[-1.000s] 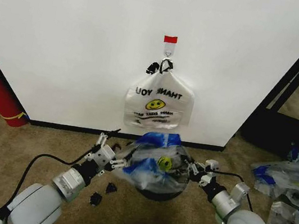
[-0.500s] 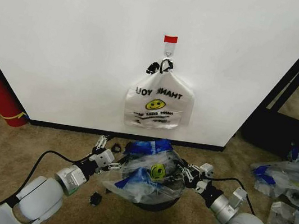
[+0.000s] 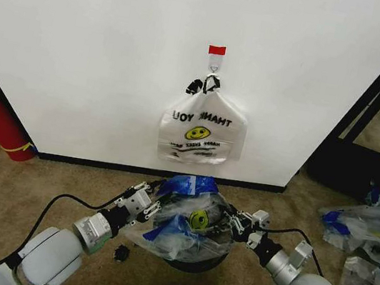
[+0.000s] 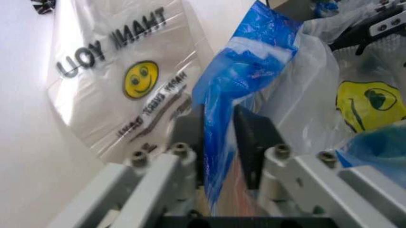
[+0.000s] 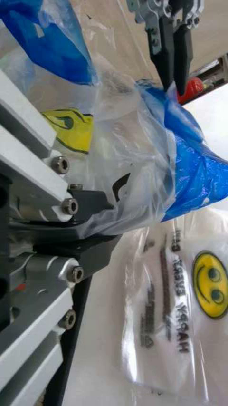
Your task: Pick up the garbage bag from the wall and place it over the trash bin.
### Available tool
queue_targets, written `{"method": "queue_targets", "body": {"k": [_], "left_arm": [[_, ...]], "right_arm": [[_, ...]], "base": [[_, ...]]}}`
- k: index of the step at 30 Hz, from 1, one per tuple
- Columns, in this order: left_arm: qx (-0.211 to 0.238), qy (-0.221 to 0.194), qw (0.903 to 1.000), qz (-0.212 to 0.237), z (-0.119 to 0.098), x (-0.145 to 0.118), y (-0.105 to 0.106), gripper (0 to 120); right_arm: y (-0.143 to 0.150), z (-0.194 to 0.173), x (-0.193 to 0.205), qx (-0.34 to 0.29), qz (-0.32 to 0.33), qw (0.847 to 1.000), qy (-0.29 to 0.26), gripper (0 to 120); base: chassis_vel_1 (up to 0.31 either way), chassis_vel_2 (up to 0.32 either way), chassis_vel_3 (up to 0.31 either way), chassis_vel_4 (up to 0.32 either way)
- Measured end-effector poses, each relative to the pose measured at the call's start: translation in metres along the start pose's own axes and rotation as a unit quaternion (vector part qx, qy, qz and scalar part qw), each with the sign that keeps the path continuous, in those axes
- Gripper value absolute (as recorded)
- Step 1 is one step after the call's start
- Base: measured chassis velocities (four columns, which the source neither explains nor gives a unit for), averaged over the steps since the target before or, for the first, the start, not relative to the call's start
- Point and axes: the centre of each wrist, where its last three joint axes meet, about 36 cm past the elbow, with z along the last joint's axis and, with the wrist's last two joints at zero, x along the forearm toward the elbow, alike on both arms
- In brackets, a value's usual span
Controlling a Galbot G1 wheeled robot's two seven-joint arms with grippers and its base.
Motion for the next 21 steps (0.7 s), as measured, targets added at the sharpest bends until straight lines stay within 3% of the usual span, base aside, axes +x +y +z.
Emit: {"method": "queue_targets", "body": {"k": [5, 14, 21], "left_arm": [[0.011, -0.003, 0.9999, -0.001, 0.000, -0.001, 0.001, 0], [0.043, 0.000, 0.9985, -0.033, 0.000, -0.005, 0.005, 0], [0.047, 0.059, 0.9940, -0.079, 0.011, -0.010, 0.015, 0]], "right_arm": [[0.004, -0.001, 0.001, 0.001, -0.006, 1.000, -0.002, 1], [-0.002, 0.002, 0.003, 0.012, -0.034, 0.999, -0.014, 1], [-0.022, 0.003, 0.003, 0.024, -0.057, 0.998, -0.029, 1]], "base": [[0.000, 0.000, 0.000, 0.000], [0.000, 0.000, 0.000, 0.000], [0.000, 0.000, 0.000, 0.000]]}}
